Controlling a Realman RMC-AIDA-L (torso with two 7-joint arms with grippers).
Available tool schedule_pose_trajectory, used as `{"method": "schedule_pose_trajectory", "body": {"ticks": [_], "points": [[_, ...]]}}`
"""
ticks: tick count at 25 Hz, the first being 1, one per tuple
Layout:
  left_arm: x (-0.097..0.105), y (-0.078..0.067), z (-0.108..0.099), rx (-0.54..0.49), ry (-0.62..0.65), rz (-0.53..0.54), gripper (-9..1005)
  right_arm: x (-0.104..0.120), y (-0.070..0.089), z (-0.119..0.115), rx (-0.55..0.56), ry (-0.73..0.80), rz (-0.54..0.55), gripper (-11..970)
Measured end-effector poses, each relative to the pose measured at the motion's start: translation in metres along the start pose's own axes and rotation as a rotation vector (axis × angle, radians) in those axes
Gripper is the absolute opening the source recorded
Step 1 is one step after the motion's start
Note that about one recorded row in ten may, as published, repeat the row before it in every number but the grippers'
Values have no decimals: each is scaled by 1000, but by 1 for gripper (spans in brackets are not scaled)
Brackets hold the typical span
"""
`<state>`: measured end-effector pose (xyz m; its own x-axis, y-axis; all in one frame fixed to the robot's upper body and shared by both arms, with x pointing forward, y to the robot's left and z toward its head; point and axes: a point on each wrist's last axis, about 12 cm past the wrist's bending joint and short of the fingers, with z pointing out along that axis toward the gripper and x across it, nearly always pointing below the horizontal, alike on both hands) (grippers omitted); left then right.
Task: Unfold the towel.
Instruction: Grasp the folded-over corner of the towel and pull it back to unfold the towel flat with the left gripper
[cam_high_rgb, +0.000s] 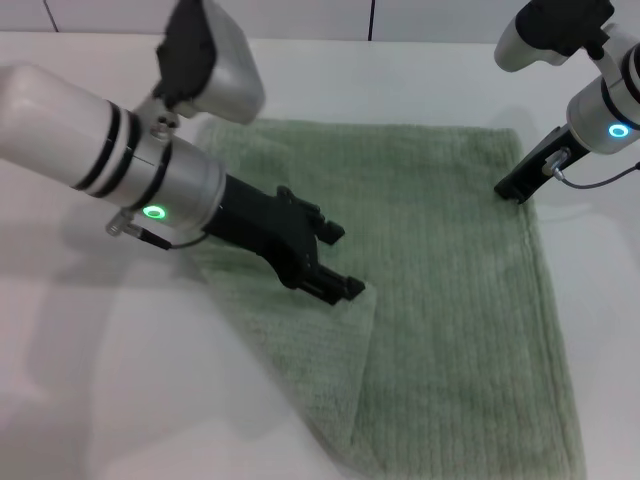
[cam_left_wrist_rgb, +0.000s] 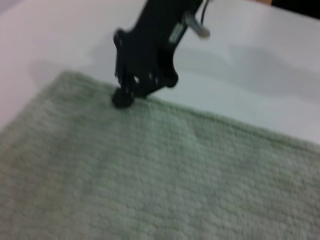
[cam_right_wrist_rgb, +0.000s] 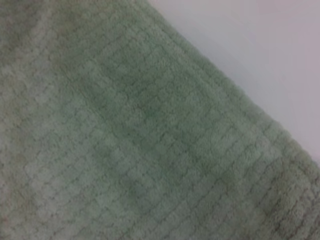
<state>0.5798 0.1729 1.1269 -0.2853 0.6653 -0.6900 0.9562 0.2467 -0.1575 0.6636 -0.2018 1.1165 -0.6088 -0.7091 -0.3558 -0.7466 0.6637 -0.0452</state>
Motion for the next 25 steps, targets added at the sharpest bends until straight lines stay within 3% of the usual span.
{"method": "schedule_pose_trajectory", "body": {"ticks": [15,25], "points": [[2,-6,33,2,48,0,784,0,0,0,1,1,0,21],[0,-6,41,8,15,-25,784,0,0,0,1,2,1,23]]}}
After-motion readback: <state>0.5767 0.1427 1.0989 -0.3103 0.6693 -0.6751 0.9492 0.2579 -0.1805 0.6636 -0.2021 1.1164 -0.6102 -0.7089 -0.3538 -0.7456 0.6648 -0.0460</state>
